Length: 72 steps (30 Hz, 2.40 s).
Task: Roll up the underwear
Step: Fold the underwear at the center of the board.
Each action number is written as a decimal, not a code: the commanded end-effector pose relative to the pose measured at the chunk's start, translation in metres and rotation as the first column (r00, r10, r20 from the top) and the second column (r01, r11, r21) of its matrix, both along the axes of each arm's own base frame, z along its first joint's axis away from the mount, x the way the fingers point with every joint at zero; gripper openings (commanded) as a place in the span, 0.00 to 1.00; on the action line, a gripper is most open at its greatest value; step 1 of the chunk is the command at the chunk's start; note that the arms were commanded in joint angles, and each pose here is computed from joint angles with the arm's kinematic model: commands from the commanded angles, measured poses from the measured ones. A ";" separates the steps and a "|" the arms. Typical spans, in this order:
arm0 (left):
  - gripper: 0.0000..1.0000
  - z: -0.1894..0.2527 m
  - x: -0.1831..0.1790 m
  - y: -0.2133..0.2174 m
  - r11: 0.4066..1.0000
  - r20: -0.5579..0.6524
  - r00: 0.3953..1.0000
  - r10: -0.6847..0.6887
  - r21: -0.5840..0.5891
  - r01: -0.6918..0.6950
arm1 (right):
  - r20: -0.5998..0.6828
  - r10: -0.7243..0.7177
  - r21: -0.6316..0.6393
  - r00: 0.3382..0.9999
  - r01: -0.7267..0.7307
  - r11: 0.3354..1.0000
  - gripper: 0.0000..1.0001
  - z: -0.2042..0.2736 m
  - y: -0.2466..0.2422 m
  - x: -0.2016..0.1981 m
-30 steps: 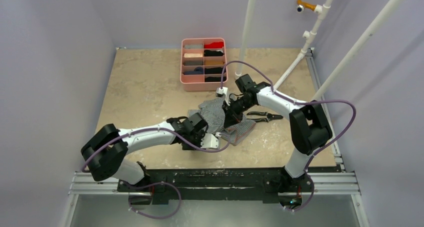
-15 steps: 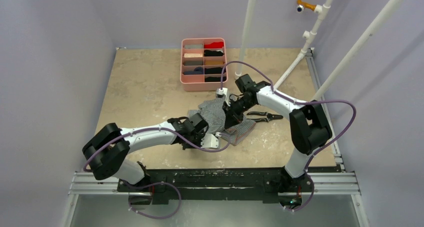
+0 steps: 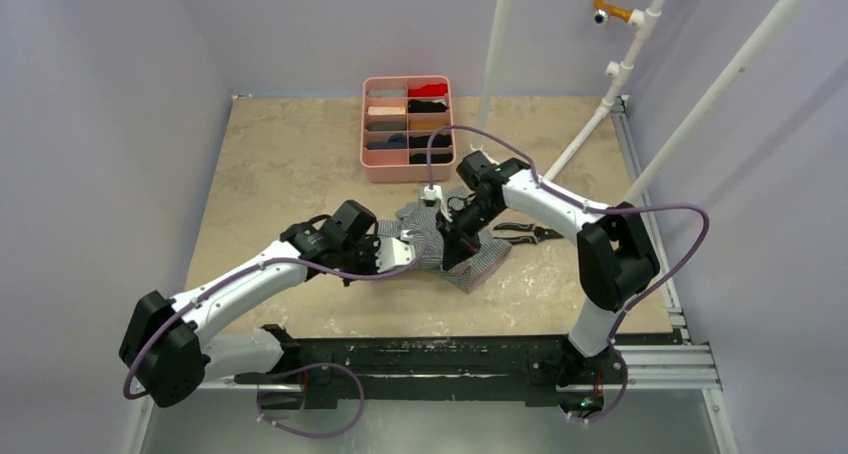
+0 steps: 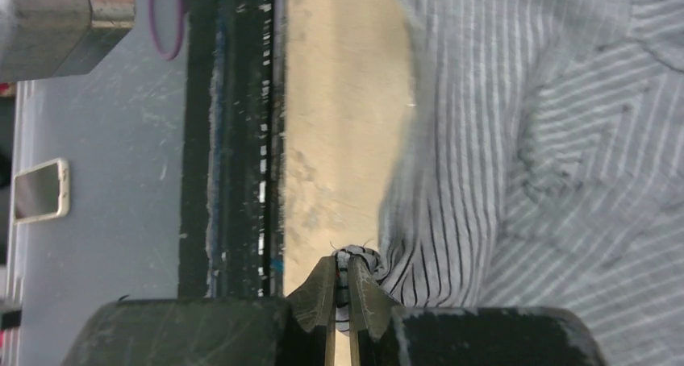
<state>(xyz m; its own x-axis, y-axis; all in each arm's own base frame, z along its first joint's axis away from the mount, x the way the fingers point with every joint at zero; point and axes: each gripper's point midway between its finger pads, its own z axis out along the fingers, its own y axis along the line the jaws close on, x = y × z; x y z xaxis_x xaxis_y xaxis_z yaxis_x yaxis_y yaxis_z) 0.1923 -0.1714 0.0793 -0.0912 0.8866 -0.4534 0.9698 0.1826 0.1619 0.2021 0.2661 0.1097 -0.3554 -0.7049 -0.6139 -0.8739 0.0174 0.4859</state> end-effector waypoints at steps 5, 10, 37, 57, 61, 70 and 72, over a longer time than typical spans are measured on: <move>0.00 0.038 -0.015 0.032 0.997 0.037 0.997 0.069 -0.033 -0.068 | -0.079 0.240 0.130 0.967 -0.229 0.965 0.00 0.026 0.045 -0.053; 0.00 0.056 -0.018 0.062 0.994 0.152 0.983 0.107 -0.016 -0.106 | -0.121 0.344 0.217 0.931 -0.313 0.924 0.00 0.045 0.062 -0.072; 0.00 0.102 0.058 0.027 0.999 0.186 0.981 -0.048 0.018 0.045 | -0.069 0.010 0.211 0.998 0.005 0.978 0.00 0.056 0.025 0.004; 0.00 0.063 0.149 -0.039 0.994 0.059 0.992 -0.110 0.025 0.108 | -0.152 -0.108 0.084 0.983 0.121 0.989 0.00 -0.015 -0.042 0.045; 0.00 0.048 0.156 -0.044 0.995 0.036 0.995 -0.093 0.027 0.092 | -0.155 -0.119 0.047 0.981 0.128 0.991 0.00 -0.031 -0.052 0.054; 0.00 0.026 0.169 -0.043 0.997 0.030 0.998 -0.053 0.065 0.051 | -0.132 -0.135 0.019 0.982 0.138 0.990 0.04 -0.047 -0.058 0.072; 0.00 0.023 0.171 -0.043 0.997 0.031 0.998 -0.046 0.071 0.044 | -0.123 -0.140 0.011 0.982 0.143 0.990 0.06 -0.049 -0.061 0.076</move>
